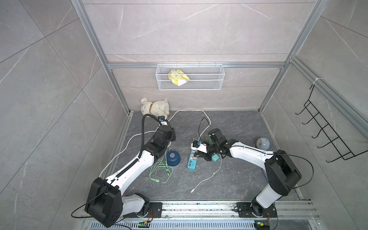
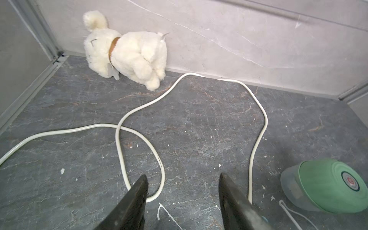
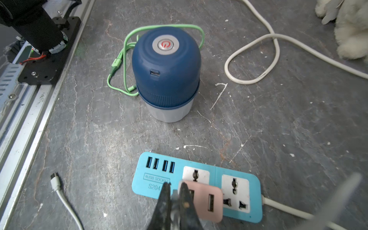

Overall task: Charge the cordless meat grinders
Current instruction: Insert the charging cable into the plug.

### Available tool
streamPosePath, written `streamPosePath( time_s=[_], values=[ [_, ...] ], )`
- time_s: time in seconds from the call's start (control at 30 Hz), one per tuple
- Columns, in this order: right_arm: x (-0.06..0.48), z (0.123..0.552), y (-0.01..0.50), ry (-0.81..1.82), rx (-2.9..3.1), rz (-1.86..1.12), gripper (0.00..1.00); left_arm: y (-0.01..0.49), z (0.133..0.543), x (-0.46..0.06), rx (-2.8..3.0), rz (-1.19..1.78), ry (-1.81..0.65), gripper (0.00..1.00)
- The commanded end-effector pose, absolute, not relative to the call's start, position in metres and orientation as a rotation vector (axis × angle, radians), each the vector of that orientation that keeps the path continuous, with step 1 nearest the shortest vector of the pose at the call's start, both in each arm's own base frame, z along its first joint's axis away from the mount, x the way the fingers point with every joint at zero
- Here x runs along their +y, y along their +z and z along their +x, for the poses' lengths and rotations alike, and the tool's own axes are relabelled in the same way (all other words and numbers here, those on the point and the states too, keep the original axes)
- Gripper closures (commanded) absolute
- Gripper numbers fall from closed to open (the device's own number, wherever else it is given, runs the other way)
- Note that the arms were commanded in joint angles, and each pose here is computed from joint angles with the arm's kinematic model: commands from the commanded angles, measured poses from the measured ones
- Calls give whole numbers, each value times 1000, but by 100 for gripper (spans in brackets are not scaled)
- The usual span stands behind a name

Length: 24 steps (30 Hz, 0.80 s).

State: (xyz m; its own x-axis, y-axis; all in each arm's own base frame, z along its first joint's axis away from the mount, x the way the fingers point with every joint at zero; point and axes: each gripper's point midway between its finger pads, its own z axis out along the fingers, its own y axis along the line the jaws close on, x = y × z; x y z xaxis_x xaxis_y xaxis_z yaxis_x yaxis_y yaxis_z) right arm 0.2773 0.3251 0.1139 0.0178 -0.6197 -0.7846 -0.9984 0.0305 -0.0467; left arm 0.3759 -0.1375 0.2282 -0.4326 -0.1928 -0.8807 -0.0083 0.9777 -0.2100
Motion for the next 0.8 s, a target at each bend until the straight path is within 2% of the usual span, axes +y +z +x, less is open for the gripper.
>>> streamPosePath(
  time_s=[0.0,0.23,0.43,0.77],
  values=[
    [332,289,118,708,1622,-1671,100,247,372,-117,1923,-283,-194,42],
    [328,292,115,673,1665,-1678,100,244,368,-112,1933,-287,-171,42],
    [329,282,136,740,1661,-1654,100,249,368,-111,1924,-285,-172,42],
    [318,297,133,610,1666,-1702,100,248,364,-110,1928,-281,-168,42]
  ],
)
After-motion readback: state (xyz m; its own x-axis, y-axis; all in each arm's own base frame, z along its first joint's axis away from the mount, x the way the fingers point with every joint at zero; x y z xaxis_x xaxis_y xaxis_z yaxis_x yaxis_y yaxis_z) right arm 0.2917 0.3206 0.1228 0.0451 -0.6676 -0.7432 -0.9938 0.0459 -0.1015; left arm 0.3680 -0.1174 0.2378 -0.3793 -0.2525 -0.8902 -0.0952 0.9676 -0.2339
